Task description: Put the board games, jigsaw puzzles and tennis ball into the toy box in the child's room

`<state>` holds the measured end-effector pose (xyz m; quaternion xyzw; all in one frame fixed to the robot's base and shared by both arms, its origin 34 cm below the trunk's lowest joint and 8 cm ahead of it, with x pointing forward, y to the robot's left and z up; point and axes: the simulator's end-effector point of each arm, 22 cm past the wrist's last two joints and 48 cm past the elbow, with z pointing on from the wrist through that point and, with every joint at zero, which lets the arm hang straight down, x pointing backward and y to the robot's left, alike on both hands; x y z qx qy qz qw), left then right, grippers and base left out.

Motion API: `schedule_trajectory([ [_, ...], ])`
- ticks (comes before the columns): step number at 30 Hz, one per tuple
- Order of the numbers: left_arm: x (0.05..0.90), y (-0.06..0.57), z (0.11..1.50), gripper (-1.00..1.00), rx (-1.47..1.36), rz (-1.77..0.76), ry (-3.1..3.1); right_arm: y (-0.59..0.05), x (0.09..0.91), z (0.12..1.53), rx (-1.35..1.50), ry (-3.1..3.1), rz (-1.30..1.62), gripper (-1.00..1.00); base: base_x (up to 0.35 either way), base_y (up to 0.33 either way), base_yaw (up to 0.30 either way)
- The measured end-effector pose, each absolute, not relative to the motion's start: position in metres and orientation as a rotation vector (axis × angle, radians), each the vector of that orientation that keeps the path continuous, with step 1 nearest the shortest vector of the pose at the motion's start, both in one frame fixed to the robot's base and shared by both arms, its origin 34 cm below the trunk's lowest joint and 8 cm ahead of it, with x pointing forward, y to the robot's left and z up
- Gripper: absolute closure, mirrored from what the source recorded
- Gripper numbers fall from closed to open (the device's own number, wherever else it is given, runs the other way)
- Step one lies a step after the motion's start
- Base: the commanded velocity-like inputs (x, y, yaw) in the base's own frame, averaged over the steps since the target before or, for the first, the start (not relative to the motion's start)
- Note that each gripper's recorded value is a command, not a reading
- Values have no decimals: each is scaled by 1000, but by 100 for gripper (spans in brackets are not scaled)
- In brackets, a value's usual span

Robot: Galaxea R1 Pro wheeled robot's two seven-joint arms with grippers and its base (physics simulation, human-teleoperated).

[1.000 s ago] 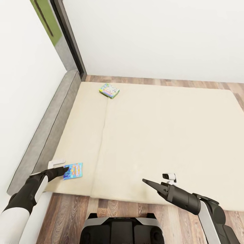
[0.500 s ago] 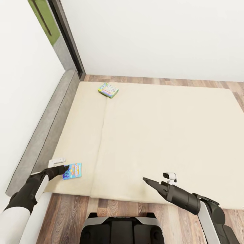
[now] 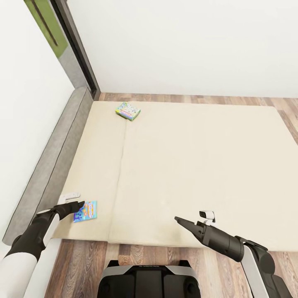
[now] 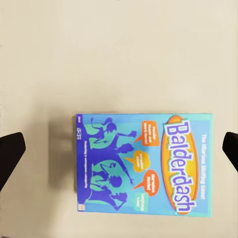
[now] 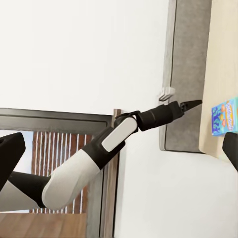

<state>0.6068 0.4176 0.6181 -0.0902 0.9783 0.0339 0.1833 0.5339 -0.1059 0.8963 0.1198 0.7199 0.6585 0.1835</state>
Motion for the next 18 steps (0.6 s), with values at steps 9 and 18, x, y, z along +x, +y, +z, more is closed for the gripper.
schedule_trajectory([
  [9, 607, 418, 618, -100, -253, 98, 2758, -106, 534, 896, 339, 2032, 1856, -100, 0, 0, -7],
  [18, 605, 418, 616, -100, -253, 98, 2763, -106, 533, 893, 344, 2037, 1856, -100, 0, 0, -72],
])
